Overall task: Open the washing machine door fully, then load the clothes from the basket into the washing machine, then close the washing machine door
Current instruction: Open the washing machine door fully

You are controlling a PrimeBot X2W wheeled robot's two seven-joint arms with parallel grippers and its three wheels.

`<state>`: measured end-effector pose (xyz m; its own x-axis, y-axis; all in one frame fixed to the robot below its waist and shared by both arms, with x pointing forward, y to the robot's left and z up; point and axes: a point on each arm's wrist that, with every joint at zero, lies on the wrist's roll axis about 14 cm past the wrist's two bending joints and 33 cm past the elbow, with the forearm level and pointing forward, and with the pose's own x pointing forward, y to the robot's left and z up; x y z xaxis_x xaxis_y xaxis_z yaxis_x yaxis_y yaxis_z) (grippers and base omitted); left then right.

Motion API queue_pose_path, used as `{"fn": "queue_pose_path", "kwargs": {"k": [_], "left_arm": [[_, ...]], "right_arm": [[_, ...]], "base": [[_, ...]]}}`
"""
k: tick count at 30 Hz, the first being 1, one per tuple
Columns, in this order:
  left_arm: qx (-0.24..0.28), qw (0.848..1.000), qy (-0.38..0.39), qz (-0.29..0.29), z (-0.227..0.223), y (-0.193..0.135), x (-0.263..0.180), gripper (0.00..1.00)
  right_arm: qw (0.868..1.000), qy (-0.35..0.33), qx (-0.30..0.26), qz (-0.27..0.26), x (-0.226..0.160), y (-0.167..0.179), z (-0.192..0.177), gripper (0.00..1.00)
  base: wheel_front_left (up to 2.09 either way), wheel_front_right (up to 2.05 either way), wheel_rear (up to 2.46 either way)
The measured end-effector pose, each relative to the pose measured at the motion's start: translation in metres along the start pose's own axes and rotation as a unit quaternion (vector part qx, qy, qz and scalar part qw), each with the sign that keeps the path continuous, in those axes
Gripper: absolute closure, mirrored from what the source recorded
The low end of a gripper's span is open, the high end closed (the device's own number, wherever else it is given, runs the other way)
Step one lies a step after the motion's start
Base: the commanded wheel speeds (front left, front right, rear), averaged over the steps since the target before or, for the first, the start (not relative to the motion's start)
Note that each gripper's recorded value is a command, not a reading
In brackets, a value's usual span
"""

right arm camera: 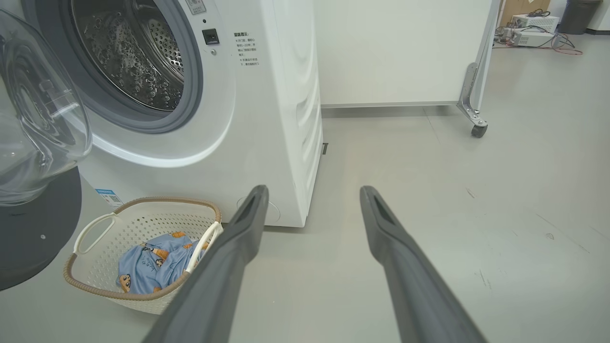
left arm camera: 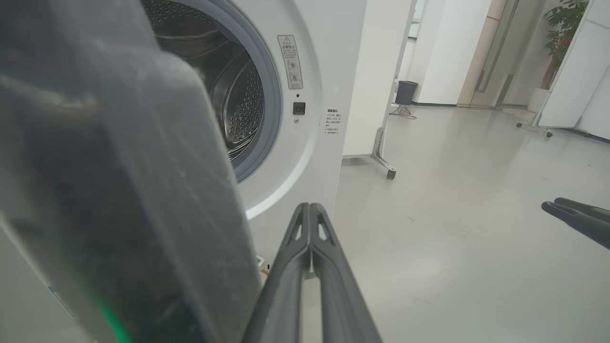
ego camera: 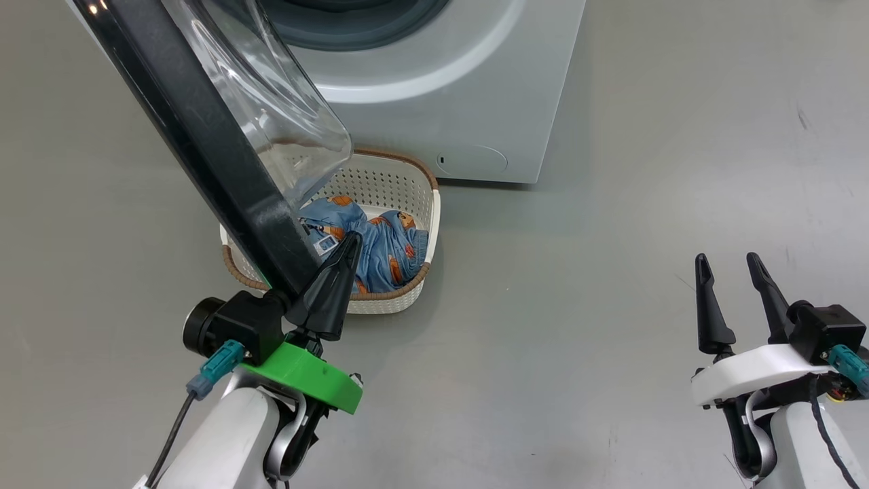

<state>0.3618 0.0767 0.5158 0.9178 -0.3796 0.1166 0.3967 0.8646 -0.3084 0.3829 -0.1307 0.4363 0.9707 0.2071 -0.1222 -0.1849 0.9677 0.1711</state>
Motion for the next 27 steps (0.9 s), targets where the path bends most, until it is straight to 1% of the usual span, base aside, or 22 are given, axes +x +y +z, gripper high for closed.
{"fn": "queue_pose_path", "kwargs": {"k": [4,7,17,27], "left_arm": [[-0.002,1.0,0.004,0.007,-0.003,0.002,-0.002,1.0],[-0.009,1.0,-0.002,0.029,-0.001,0.01,-0.004,1.0],[-0.01,0.998,-0.007,0.065,0.001,0.026,-0.017,1.0],[0.011,0.995,-0.014,0.102,0.007,0.045,-0.032,1.0]], "right_arm": [[1.0,-0.001,0.001,0.003,0.001,0.001,0.001,0.0],[1.0,-0.002,0.002,0.008,0.004,0.004,0.001,0.0],[1.0,-0.002,0.002,0.025,0.01,0.016,0.002,0.0],[0.999,0.0,0.005,0.043,0.016,0.029,0.0,0.0]], "base": [[0.0,0.0,0.0],[0.0,0.0,0.0],[0.0,0.0,0.0],[0.0,0.0,0.0]]}}
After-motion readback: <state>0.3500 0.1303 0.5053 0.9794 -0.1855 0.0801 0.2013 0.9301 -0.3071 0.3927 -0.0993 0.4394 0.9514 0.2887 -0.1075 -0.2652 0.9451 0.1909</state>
